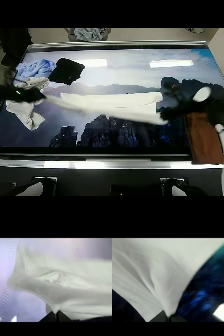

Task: Fold the shirts.

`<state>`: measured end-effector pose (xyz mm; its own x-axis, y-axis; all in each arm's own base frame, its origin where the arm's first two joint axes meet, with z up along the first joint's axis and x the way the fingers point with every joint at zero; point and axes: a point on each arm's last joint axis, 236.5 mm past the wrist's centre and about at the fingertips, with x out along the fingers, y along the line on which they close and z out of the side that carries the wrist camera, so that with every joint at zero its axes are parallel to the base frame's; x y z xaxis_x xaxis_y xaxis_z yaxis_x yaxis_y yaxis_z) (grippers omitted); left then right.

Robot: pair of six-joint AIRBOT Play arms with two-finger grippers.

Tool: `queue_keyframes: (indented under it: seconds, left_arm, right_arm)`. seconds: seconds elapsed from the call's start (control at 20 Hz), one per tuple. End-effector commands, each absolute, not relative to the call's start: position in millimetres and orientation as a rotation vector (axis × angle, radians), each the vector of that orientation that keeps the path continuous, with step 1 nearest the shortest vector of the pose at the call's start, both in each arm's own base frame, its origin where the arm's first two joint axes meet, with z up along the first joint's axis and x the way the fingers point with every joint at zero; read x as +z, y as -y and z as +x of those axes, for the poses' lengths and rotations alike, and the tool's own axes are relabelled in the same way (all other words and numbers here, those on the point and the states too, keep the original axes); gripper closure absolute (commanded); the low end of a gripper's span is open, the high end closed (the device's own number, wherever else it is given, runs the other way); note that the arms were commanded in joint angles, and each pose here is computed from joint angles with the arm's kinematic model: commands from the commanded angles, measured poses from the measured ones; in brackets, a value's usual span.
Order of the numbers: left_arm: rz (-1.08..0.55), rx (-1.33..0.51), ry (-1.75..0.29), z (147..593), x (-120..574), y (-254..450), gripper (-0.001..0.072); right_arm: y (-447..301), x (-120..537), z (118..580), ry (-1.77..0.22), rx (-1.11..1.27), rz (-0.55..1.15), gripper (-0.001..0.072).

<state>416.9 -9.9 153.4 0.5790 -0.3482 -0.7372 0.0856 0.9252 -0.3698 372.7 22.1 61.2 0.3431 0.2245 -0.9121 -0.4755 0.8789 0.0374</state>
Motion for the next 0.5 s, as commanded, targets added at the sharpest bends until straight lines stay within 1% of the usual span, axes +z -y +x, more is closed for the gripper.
queue_keyframes:
  seconds: [0.0, 0.05, 0.1, 0.15, 0.2, 0.3, 0.45]
  left_arm:
    - [-0.178, -0.222, -0.278, 372, 399, 17, 0.068]
    - [-0.142, -0.204, -0.108, 338, 459, 21, 0.068]
    - [-0.152, -0.193, 0.039, 298, 509, 27, 0.068]
    - [-0.169, -0.198, 0.133, 262, 539, 35, 0.068]
    - [-0.164, -0.205, 0.198, 230, 556, 43, 0.068]
    - [-0.126, -0.196, 0.27, 186, 570, 51, 0.068]
    - [-0.121, -0.136, 0.295, 161, 572, 44, 0.0681]
  right_arm:
    - [38, 325, 384, -0.493, 0.062, -0.596, 0.0667]
    - [40, 408, 356, -0.278, -0.033, -0.62, 0.0668]
    - [38, 466, 322, -0.111, -0.093, -0.612, 0.0669]
    - [34, 505, 288, 0.008, -0.13, -0.586, 0.0669]
    - [30, 528, 256, 0.088, -0.15, -0.551, 0.0669]
    - [27, 537, 221, 0.125, -0.16, -0.529, 0.0669]
    - [25, 535, 198, 0.121, -0.161, -0.529, 0.0669]
